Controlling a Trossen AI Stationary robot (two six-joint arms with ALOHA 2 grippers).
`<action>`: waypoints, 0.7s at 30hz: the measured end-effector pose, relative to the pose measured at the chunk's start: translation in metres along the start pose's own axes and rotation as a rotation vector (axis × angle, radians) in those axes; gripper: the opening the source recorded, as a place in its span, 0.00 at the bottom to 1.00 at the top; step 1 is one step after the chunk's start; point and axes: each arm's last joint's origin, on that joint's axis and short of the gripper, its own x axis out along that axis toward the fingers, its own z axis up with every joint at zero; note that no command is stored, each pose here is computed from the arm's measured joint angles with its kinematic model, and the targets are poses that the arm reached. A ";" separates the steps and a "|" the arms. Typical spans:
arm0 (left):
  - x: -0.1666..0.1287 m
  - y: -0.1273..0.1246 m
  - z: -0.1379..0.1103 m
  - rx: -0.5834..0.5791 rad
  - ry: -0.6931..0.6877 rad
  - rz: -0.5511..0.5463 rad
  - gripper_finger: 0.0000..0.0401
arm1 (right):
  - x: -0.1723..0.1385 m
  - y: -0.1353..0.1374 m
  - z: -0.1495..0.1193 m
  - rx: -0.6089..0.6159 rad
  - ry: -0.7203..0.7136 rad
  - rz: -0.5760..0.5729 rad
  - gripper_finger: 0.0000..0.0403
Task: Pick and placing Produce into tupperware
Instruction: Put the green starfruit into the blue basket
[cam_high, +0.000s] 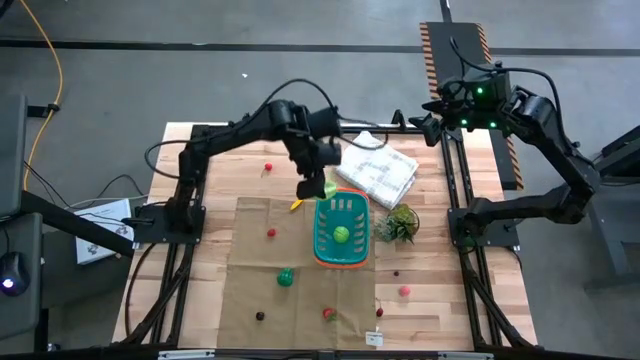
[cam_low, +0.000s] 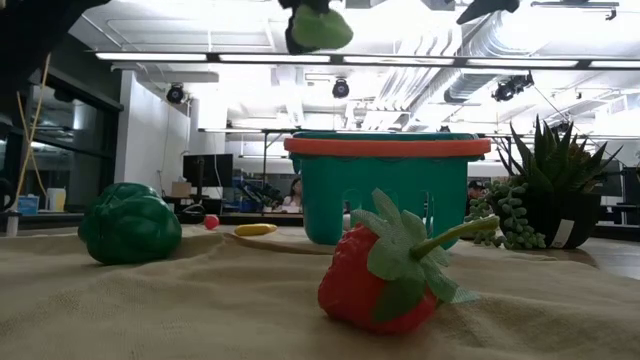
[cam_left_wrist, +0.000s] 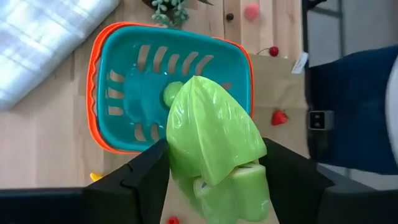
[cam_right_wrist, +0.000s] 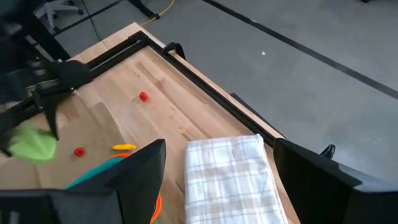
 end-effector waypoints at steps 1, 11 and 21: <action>0.003 -0.006 0.001 0.008 0.002 0.022 0.54 | 0.000 0.000 0.000 -0.007 0.003 0.000 0.72; 0.023 -0.034 0.011 -0.164 -0.071 0.146 0.53 | 0.000 -0.001 -0.005 -0.070 0.054 -0.001 0.72; 0.048 -0.030 0.008 -0.388 -0.073 0.279 0.53 | -0.001 -0.001 -0.009 -0.105 0.092 0.000 0.72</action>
